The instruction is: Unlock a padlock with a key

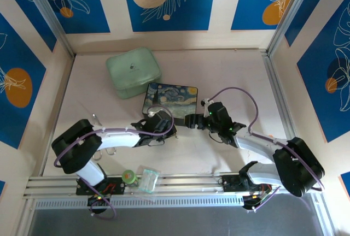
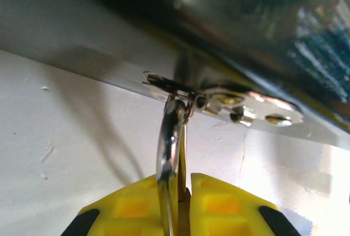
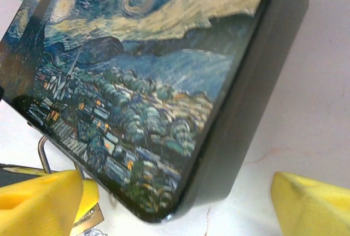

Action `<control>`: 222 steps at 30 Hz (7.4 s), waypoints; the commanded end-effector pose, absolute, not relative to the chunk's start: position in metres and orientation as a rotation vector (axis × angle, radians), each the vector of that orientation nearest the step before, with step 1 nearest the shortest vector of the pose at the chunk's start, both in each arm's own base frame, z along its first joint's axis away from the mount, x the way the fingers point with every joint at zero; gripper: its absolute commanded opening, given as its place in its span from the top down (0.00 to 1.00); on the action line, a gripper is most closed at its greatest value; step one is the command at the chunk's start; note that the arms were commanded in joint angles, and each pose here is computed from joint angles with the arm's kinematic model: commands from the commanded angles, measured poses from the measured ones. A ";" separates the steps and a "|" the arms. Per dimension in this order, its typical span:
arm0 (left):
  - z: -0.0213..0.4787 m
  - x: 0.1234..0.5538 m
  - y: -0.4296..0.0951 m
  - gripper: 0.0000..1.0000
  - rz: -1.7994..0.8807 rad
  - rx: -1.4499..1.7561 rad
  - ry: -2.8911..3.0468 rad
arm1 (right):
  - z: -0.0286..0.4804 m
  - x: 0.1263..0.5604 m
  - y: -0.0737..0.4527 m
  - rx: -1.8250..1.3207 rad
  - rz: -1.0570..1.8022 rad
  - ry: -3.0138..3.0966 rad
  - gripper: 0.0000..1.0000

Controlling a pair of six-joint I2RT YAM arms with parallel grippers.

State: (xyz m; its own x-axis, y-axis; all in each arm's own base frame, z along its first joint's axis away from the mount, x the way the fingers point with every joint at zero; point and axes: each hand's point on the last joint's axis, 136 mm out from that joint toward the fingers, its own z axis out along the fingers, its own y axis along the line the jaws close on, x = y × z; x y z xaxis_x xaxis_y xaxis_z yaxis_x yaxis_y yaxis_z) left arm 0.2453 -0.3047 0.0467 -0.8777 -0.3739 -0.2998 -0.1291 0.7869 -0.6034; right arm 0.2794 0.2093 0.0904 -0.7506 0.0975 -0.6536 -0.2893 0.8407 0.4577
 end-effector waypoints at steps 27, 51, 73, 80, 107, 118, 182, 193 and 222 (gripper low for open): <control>0.011 0.241 -0.277 0.74 -0.244 -0.141 2.674 | 0.047 0.310 0.201 0.037 0.630 2.515 0.12; 0.037 0.243 -0.217 0.84 0.289 0.057 2.585 | 0.044 0.307 0.193 0.085 0.640 2.531 0.11; 0.019 0.237 -0.229 0.72 0.211 0.098 2.637 | 0.042 0.305 0.204 0.072 0.691 2.542 0.11; 0.017 0.230 -0.232 0.70 0.248 0.155 2.645 | 0.040 0.306 0.204 0.082 0.684 2.545 0.10; 0.039 0.221 -0.266 0.72 0.347 0.342 2.556 | 0.041 0.306 0.202 0.107 0.689 2.538 0.10; 0.093 0.225 -0.284 0.22 0.018 0.344 2.482 | 0.095 0.308 0.207 -0.033 0.757 2.389 0.01; 0.123 0.252 -0.155 0.00 -0.526 -0.262 2.394 | 0.017 0.232 0.336 -0.316 0.268 2.686 0.56; 0.121 0.253 -0.156 0.00 -0.525 -0.253 2.402 | 0.017 0.224 0.323 -0.317 0.226 2.705 0.61; 0.123 0.258 -0.167 0.00 -0.561 -0.227 2.406 | 0.023 0.248 0.295 -0.392 0.307 2.634 0.48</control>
State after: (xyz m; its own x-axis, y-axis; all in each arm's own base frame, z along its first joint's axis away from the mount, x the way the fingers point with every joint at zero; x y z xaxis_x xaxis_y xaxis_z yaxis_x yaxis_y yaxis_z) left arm 0.2558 -0.1660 0.1181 -0.7777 -0.2923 -0.5566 -0.0268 0.9000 -0.4351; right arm 0.2388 0.2885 0.0212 -0.8765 -0.1974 -0.4390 -0.2822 0.9496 0.1364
